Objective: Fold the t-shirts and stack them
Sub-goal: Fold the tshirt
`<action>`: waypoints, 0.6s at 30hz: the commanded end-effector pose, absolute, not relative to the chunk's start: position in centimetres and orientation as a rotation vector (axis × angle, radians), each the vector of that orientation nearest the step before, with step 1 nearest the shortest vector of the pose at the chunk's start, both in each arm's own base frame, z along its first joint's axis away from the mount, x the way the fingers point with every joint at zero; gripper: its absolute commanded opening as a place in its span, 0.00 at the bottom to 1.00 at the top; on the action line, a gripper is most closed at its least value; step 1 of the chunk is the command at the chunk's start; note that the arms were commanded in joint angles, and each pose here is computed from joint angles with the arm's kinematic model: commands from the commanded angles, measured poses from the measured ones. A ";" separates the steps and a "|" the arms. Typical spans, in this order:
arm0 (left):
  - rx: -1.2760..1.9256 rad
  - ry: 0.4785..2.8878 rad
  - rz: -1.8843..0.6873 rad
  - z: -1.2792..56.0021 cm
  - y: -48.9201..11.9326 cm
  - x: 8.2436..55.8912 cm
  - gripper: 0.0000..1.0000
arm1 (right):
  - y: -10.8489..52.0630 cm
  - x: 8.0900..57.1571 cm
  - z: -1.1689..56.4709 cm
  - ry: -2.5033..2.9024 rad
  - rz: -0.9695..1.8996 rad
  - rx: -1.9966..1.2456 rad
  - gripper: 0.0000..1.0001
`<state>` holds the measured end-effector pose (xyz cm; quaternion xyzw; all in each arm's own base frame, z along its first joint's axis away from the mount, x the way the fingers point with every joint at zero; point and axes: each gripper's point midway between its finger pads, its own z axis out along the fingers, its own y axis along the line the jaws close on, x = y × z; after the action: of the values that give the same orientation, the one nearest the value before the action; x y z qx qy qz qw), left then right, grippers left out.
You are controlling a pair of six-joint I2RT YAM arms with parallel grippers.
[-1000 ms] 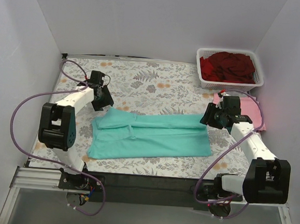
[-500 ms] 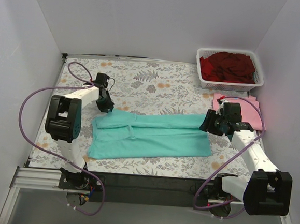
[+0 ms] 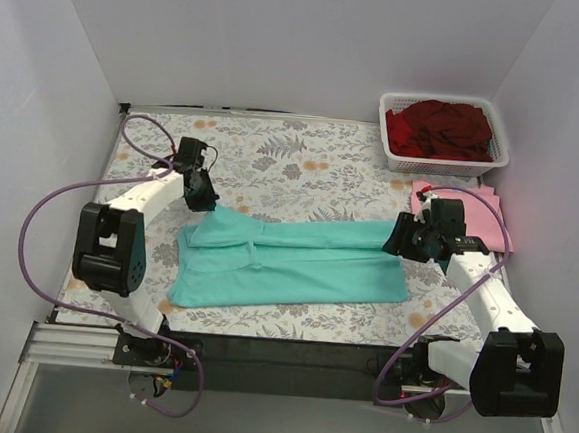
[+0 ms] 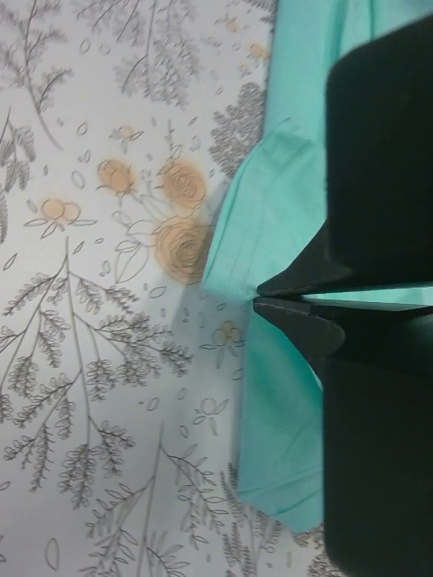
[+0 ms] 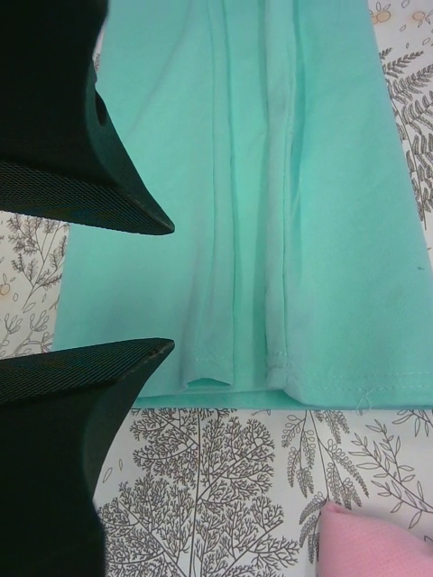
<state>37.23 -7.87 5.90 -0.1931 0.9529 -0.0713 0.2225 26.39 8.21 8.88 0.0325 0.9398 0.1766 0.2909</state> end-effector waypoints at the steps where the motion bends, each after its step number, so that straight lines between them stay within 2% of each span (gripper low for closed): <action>1: -0.480 2.587 -0.289 9.4 -8.6 35.3 0.00 | 9.1 26.4 10.1 2.472 0.520 0.035 0.56; 12: -0.535 2.714 -0.523 8.0 -10.5 25.2 0.00 | 12.4 26.8 11.8 2.417 0.645 -0.102 0.56; 18: -0.671 2.759 -0.539 6.4 -10.3 21.2 0.01 | 16.2 27.2 12.6 2.395 0.729 -0.235 0.56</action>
<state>22.60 -9.69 5.85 -0.2086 0.9543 -0.1646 0.1370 25.50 13.60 9.85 -0.0501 0.9291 0.2441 0.2732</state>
